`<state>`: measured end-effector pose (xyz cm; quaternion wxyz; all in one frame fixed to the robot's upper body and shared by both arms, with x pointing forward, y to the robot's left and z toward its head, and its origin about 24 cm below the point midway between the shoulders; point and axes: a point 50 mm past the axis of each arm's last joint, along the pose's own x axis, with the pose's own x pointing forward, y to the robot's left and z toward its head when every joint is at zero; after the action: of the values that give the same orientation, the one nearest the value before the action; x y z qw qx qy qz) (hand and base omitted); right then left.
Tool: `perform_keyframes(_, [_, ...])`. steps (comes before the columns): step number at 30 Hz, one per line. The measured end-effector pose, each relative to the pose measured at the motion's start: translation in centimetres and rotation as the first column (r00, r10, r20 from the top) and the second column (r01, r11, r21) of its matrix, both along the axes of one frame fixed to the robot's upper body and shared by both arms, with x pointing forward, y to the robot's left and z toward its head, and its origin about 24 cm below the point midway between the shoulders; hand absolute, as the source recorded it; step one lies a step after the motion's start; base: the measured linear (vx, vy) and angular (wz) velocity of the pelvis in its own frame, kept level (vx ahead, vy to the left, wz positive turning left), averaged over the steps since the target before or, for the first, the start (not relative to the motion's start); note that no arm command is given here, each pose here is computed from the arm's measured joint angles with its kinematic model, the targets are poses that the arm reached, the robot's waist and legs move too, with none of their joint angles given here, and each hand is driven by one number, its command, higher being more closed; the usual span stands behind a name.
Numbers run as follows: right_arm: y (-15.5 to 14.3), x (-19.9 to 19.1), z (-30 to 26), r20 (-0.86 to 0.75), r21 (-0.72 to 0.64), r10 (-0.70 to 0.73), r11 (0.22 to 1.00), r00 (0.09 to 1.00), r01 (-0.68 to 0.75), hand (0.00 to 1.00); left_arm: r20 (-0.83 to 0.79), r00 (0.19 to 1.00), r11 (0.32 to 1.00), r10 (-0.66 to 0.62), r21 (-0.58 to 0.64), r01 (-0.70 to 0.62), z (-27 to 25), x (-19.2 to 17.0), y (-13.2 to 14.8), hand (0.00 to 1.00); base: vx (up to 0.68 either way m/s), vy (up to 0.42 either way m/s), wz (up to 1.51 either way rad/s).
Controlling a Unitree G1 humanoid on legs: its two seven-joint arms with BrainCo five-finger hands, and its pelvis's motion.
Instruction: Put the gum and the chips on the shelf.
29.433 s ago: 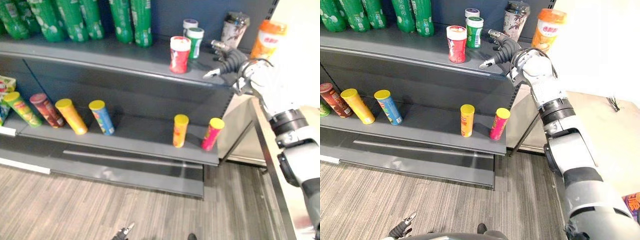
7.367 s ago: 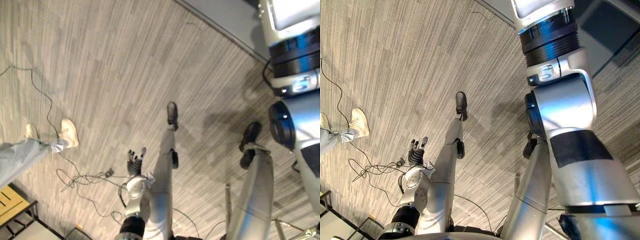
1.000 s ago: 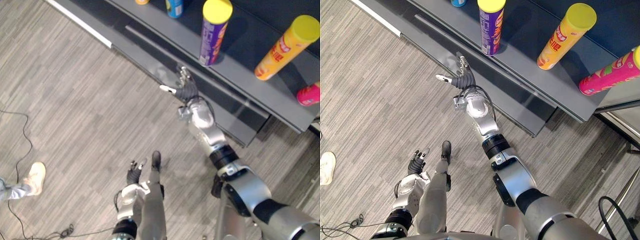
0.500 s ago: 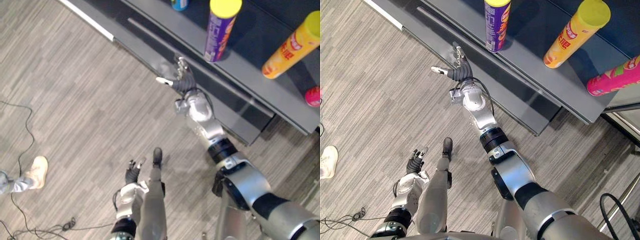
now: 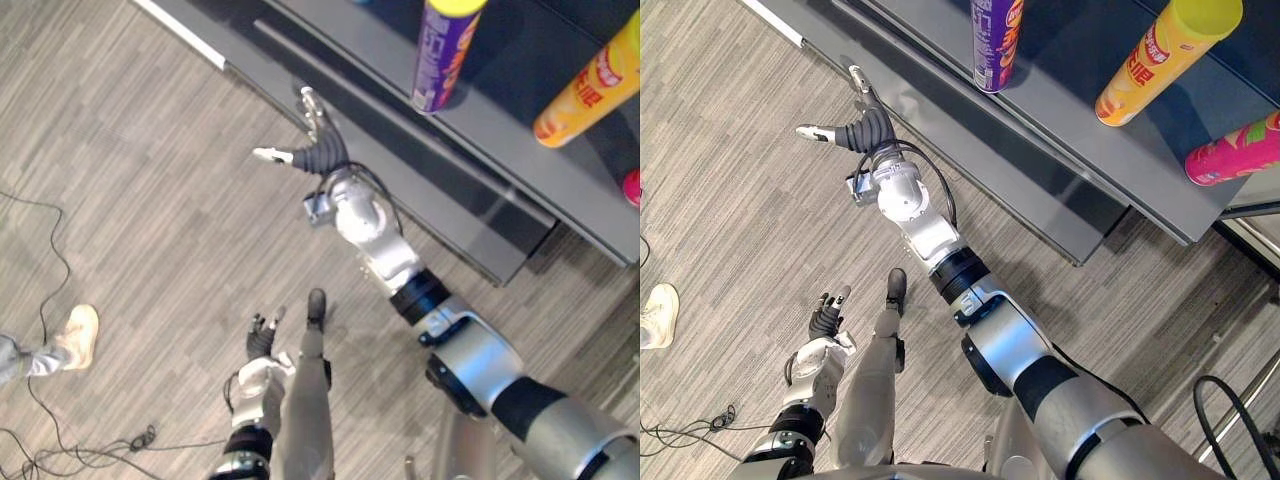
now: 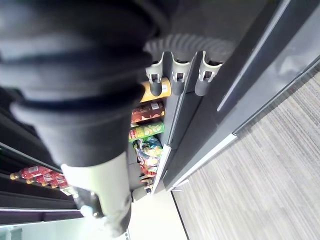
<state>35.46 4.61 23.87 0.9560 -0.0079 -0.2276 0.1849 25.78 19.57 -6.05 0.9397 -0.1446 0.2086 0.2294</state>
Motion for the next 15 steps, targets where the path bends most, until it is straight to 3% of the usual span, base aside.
perform_keyframes(15, [0.4, -0.1, 2.2, 0.107, -0.041, -0.090, 0.995, 0.990, 0.095, 0.00, 0.007, 0.999, 0.999, 0.052, 0.000, -0.052, 0.4, 0.4, 0.5, 0.00, 0.04, -0.079, 0.01])
